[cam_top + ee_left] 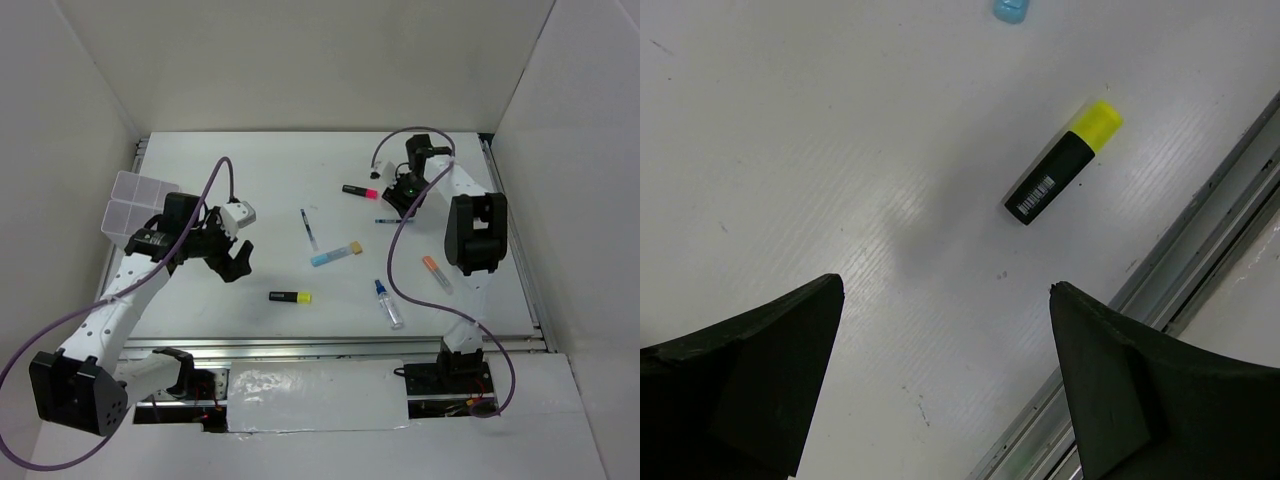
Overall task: Sort the stationery into containers
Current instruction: Grab a piece of stationery with the right arm
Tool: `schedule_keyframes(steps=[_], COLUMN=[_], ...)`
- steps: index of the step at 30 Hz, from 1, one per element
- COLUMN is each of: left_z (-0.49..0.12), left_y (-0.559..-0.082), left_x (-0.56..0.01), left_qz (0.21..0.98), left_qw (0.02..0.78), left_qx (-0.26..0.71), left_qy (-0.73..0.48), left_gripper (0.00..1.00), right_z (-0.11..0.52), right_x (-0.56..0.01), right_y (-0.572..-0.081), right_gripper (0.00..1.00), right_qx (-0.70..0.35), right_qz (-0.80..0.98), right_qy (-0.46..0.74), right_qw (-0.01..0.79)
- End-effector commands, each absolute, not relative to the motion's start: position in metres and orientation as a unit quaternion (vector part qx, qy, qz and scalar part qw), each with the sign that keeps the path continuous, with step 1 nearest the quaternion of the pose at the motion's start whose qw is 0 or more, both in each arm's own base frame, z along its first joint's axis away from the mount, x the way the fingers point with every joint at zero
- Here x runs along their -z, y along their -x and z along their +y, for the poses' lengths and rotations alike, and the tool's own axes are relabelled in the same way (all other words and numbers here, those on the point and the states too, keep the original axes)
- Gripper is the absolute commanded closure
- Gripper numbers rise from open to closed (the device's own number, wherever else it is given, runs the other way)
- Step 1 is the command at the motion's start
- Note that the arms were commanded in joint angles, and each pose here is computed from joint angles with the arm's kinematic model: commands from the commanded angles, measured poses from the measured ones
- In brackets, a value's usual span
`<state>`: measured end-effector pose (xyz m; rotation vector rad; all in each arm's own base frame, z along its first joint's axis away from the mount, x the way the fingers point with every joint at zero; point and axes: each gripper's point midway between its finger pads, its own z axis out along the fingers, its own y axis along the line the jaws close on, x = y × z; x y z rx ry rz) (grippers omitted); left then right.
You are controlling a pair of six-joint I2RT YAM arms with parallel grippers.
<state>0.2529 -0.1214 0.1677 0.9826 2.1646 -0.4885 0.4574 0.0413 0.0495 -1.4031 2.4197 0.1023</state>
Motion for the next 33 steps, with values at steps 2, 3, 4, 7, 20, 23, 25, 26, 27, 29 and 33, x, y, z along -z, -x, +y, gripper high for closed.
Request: schedule_keyframes(steps=[2, 3, 4, 7, 20, 23, 25, 26, 27, 29, 33], left_z=[-0.127, -0.127, -0.127, -0.128, -0.128, -0.128, -0.128, -0.128, -0.127, -0.127, -0.127], left_y=[-0.258, -0.259, -0.259, -0.259, -0.257, -0.258, -0.259, -0.259, -0.260, -0.260, -0.261], left_x=[-0.175, -0.176, -0.175, -0.176, -0.173, -0.175, -0.176, -0.176, -0.176, -0.175, -0.173], left_qz=[0.822, 0.821, 0.821, 0.821, 0.820, 0.818, 0.816, 0.816, 0.815, 0.816, 0.816], left_qw=[0.363, 0.364, 0.362, 0.362, 0.358, 0.360, 0.363, 0.362, 0.363, 0.362, 0.361], left_qx=[0.194, 0.193, 0.195, 0.195, 0.197, 0.195, 0.192, 0.192, 0.190, 0.188, 0.187], left_qy=[-0.395, -0.396, -0.395, -0.396, -0.401, -0.404, -0.408, -0.407, -0.410, -0.410, -0.412], left_gripper=[0.04, 0.04, 0.04, 0.04, 0.05, 0.05, 0.05, 0.05, 0.05, 0.05, 0.05], right_z=[0.060, 0.061, 0.063, 0.067, 0.083, 0.084, 0.084, 0.085, 0.087, 0.088, 0.093], right_x=[-0.053, -0.050, -0.048, -0.042, -0.035, -0.033, -0.032, -0.031, -0.028, -0.028, -0.027], right_y=[-0.454, -0.455, -0.455, -0.458, -0.462, -0.465, -0.466, -0.466, -0.463, -0.465, -0.463], right_gripper=[0.50, 0.50, 0.50, 0.50, 0.51, 0.51, 0.51, 0.51, 0.51, 0.51, 0.54], right_qx=[-0.043, -0.043, -0.043, -0.037, -0.038, -0.040, -0.041, -0.041, -0.044, -0.038, -0.021], right_qz=[0.830, 0.829, 0.827, 0.821, 0.809, 0.808, 0.807, 0.805, 0.800, 0.797, 0.783], right_qy=[0.529, 0.532, 0.535, 0.544, 0.570, 0.574, 0.579, 0.582, 0.589, 0.595, 0.616], right_qw=[0.172, 0.169, 0.167, 0.166, 0.141, 0.125, 0.114, 0.110, 0.101, 0.097, 0.087])
